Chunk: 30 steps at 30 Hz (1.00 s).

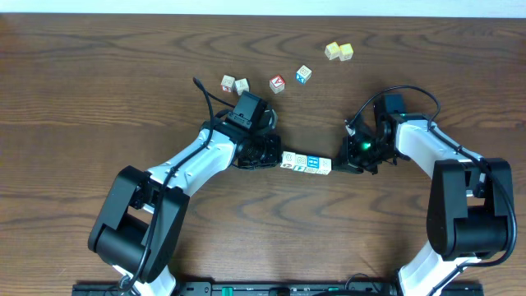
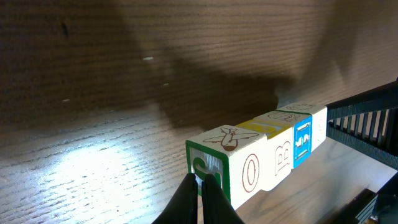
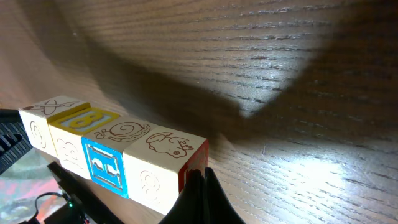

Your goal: Lift 4 blocks

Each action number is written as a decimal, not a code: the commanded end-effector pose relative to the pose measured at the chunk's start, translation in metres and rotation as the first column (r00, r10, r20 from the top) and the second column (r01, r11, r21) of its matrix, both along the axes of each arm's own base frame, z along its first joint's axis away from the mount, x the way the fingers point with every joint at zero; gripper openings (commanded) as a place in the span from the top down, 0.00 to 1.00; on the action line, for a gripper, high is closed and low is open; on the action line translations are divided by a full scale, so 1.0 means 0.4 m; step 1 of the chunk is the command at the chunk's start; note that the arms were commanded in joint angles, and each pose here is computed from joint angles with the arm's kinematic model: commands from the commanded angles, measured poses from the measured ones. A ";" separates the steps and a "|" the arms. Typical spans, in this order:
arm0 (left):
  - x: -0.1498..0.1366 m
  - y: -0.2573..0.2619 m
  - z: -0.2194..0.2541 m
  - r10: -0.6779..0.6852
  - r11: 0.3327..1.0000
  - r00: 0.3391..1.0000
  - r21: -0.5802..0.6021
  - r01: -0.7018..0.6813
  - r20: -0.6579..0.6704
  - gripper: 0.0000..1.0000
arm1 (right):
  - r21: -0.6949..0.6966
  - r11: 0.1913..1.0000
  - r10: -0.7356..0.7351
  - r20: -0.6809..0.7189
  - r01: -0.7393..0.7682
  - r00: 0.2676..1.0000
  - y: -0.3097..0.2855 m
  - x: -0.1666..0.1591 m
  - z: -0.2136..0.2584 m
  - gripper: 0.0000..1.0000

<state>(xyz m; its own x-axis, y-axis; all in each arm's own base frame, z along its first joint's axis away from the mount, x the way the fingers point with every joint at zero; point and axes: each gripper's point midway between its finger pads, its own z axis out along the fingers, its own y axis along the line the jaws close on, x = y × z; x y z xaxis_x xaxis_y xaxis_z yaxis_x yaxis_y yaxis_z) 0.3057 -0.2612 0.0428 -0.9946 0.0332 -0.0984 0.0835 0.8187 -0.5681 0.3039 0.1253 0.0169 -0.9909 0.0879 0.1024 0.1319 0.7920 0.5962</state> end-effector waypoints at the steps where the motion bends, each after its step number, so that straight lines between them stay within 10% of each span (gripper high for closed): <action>1: -0.047 -0.074 0.056 -0.104 0.985 0.994 -0.143 0.100 -0.019 0.93 | 0.248 0.969 0.017 0.004 -0.017 1.000 0.101 0.013 0.095 0.99; 30: -0.044 -0.076 0.128 -0.096 0.979 0.995 -0.174 0.101 0.040 0.93 | 0.267 0.964 0.000 0.068 -0.018 0.998 0.106 0.023 0.168 0.99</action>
<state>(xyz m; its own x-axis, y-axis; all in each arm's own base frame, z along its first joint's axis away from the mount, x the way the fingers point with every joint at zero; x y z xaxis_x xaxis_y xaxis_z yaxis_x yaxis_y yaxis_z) 0.3108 -0.2662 0.0846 -0.9819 0.0280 -0.1871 0.1400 0.7726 -0.6193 0.3090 0.1268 0.0334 -0.9899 0.1185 0.0780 0.1414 0.7804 0.6091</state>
